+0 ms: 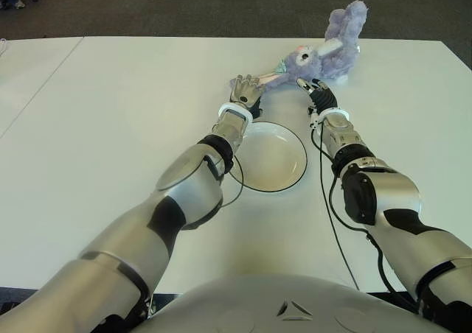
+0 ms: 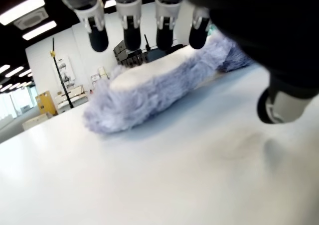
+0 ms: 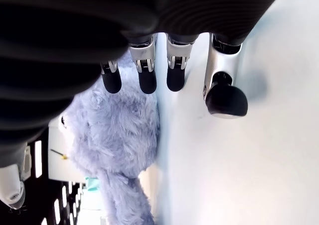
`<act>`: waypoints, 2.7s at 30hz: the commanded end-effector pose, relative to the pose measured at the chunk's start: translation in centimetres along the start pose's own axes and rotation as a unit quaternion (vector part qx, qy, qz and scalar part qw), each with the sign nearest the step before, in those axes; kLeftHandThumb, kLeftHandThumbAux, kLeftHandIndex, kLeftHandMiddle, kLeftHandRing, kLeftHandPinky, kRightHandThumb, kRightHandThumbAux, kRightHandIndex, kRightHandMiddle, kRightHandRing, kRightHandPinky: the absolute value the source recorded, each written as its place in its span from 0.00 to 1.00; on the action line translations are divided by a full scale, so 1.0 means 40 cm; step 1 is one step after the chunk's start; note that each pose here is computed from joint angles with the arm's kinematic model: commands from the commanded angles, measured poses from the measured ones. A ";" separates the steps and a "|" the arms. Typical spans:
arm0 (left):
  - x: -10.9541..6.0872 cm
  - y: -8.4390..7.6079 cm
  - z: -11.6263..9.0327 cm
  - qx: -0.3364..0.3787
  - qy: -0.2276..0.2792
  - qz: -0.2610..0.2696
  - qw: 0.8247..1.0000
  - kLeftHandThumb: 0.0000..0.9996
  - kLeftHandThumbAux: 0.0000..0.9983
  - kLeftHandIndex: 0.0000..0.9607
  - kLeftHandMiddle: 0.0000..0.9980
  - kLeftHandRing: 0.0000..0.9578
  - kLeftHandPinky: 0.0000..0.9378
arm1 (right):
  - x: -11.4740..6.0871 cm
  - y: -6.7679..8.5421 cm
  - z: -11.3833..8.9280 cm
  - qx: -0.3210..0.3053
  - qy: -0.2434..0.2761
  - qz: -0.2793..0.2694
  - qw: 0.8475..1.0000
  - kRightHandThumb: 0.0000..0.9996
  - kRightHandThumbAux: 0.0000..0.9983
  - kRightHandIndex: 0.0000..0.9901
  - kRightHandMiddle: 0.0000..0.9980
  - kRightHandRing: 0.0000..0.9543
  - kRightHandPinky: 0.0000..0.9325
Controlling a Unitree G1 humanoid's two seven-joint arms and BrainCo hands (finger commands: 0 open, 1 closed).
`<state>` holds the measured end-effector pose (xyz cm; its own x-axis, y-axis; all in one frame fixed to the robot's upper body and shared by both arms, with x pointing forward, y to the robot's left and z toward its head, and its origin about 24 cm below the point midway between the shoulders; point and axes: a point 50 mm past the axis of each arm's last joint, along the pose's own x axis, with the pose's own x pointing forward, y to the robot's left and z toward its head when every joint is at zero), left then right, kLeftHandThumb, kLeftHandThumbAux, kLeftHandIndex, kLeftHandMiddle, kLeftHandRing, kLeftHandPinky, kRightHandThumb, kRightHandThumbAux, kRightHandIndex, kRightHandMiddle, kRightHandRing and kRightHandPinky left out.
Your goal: Put the doll into the plate.
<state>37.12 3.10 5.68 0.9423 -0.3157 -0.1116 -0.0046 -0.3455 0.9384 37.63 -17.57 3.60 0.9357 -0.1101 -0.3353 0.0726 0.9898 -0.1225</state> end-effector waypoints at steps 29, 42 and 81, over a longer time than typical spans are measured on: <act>0.003 -0.008 -0.023 -0.100 0.025 -0.034 0.994 0.56 0.42 0.00 0.00 0.00 0.12 | -0.044 0.014 -0.179 0.005 0.113 0.021 0.993 0.06 0.56 0.00 0.02 0.06 0.10; -0.024 -0.091 -0.061 -0.207 0.075 -0.165 0.961 1.00 0.64 0.00 0.02 0.48 0.53 | -0.050 -0.022 -0.189 0.035 0.088 0.022 0.995 0.03 0.62 0.00 0.01 0.04 0.09; -0.063 0.019 -0.109 -0.182 -0.319 -0.370 0.853 0.32 0.60 0.26 0.47 0.60 0.67 | -0.151 -0.013 -0.208 0.092 -0.090 0.173 0.976 0.16 0.55 0.00 0.00 0.08 0.27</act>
<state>38.39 6.78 9.54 0.5327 -0.5077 -0.6771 0.6468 -0.2718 0.7126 32.01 -19.28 2.38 0.9780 0.2068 0.0261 -0.2075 0.9779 0.0273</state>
